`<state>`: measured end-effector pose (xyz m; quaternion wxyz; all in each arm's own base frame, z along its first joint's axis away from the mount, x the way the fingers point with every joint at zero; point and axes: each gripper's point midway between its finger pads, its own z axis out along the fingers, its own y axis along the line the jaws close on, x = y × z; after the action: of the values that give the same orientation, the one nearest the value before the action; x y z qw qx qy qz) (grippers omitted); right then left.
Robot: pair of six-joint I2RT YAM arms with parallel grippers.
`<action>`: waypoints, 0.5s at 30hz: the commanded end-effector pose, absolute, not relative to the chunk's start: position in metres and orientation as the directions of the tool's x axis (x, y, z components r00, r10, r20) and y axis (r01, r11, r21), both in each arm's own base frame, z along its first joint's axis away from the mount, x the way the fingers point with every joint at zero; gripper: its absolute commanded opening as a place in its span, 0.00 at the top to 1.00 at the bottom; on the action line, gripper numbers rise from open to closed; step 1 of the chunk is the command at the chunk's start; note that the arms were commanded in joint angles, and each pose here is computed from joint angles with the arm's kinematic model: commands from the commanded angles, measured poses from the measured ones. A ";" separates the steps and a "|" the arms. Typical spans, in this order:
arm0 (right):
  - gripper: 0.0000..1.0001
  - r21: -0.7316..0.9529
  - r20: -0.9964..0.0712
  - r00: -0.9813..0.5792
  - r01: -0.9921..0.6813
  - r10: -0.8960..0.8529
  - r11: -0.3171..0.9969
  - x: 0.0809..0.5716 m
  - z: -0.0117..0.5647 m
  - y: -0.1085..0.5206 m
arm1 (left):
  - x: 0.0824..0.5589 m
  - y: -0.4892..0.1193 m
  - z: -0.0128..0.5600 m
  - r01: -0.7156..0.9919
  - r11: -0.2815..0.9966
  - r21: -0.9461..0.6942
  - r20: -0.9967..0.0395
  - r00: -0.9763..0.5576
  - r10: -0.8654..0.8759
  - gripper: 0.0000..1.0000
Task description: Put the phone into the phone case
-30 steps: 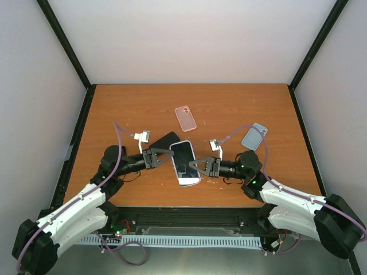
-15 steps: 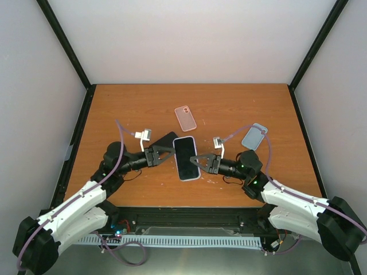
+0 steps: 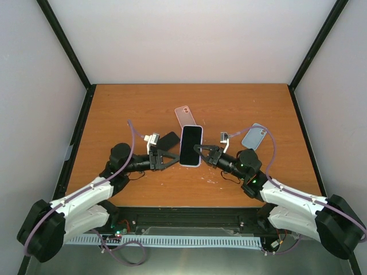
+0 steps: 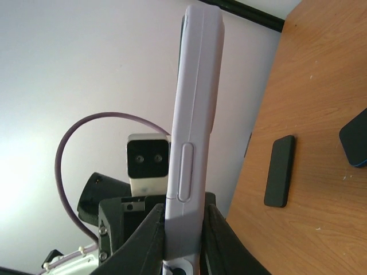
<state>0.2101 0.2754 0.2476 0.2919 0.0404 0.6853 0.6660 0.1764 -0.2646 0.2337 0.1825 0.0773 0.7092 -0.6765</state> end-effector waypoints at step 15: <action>0.84 0.931 -0.316 -0.801 -0.366 0.509 0.004 0.220 0.283 0.278 | 0.180 -0.274 0.246 0.395 0.037 -0.918 -0.396 -0.908 -0.136 0.70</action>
<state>0.2208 0.2788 0.2438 0.2814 0.0712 0.6828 0.6704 0.1761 -0.2731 0.2266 0.1614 0.0819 0.7098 -0.6808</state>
